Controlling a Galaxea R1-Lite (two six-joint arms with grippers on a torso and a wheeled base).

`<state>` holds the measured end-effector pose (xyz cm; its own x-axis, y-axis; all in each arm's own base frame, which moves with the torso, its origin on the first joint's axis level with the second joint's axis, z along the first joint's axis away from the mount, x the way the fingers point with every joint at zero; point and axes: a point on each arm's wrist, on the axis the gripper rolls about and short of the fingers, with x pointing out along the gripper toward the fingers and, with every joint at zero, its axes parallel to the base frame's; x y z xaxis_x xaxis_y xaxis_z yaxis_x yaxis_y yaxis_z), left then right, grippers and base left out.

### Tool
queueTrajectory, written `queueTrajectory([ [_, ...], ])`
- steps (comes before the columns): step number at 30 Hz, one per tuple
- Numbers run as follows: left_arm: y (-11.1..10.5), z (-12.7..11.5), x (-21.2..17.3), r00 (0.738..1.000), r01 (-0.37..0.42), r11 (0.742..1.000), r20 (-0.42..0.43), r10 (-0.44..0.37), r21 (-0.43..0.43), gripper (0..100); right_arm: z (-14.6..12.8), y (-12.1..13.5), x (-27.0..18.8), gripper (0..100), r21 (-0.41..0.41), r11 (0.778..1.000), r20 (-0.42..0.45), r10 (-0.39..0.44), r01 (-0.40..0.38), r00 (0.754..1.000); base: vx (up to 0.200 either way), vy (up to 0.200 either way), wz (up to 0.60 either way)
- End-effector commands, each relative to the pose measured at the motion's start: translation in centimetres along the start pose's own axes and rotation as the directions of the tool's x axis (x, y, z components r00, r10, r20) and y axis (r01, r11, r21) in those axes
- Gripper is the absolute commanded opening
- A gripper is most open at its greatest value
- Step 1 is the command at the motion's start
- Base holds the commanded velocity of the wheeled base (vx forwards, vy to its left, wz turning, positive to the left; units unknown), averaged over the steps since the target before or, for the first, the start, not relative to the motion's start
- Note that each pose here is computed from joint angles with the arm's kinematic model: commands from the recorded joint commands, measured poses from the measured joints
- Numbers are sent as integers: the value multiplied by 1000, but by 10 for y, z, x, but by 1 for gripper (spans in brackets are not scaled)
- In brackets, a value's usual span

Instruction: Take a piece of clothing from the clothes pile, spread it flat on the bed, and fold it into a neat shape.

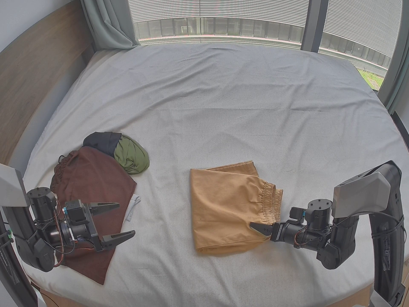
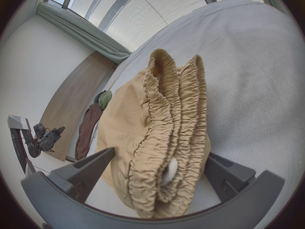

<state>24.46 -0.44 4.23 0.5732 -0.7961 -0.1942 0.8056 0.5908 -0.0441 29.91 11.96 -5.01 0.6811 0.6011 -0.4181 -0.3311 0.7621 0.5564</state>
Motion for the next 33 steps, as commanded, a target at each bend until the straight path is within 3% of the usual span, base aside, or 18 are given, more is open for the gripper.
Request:
queueTrajectory([
  [1, 0, 0, 0, 1000, 0, 1000, 0, 0, -1, 100, 2, 3, 3, 100, -7, 1000, 9, 13, -13, 1000, 0, 0, 0],
  [12, 0, 0, 0, 1000, 3, 1000, 1, -3, 1, 100, 1, 3, 3, 100, -8, 1000, 8, 14, -14, 1000, 0, 0, 0],
  [13, 0, 0, 0, 1000, 3, 1000, 1, -3, 1, 100, 1, 3, 3, 0, -6, 1000, 8, 14, -14, 1000, 0, 0, 0],
  [33, -1, 1, 1, 1000, 5, 1000, 3, -5, 5, 100, 2, 3, 3, 0, -7, 1000, 9, 15, -15, 1000, 0, 0, 0],
])
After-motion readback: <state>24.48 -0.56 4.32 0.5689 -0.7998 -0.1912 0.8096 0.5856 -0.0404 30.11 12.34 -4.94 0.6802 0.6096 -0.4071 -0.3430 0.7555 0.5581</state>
